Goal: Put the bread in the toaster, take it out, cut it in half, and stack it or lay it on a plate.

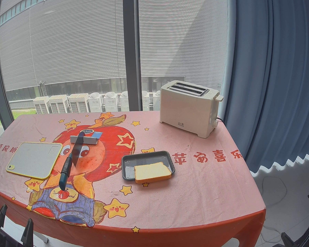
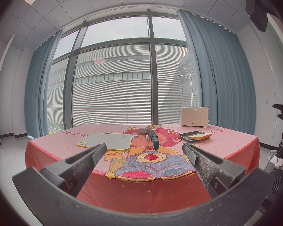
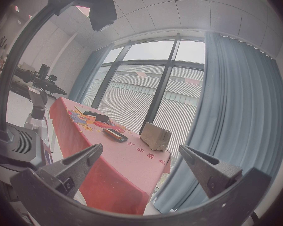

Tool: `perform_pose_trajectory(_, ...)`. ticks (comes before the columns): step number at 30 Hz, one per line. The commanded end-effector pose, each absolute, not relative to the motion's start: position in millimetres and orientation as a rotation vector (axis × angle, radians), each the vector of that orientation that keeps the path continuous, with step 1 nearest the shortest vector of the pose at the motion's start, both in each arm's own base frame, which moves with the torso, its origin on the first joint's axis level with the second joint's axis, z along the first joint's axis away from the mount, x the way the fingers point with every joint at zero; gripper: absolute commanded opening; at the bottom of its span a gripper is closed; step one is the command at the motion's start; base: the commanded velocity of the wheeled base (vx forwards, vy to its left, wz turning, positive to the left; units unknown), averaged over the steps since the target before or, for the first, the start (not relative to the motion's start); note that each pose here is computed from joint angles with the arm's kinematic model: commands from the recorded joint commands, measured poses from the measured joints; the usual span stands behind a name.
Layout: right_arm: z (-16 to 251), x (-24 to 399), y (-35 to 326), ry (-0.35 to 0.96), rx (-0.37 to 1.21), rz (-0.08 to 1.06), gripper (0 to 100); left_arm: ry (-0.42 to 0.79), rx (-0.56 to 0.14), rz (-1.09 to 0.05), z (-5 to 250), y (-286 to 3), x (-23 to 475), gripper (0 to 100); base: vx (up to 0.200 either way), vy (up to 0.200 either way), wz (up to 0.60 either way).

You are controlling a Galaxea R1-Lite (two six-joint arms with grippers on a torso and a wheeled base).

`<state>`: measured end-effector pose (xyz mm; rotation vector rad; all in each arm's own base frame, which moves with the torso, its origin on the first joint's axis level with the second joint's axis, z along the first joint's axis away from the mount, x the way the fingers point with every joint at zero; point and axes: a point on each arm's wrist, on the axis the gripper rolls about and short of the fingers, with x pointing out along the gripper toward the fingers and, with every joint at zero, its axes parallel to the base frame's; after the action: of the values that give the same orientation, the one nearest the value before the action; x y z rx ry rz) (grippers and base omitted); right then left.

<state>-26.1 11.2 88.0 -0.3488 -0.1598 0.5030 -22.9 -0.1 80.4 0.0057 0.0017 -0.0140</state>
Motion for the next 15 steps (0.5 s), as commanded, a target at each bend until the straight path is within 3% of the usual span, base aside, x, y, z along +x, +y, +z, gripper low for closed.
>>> perform_pose_trajectory(1, 83.7, -25.6, 11.4, -0.153, -0.345, 0.515, 100, 0.003, 0.006, -0.014, 75.2, -0.1, -22.8, 100, 0.0, 0.0, 0.0)
perform_pose_trajectory(15, 83.7, -27.4, 13.7, -0.152, -0.274, 0.644, 100, 0.003, 0.006, -0.014, 75.2, -0.1, -22.8, 100, 0.0, 0.0, 0.0)
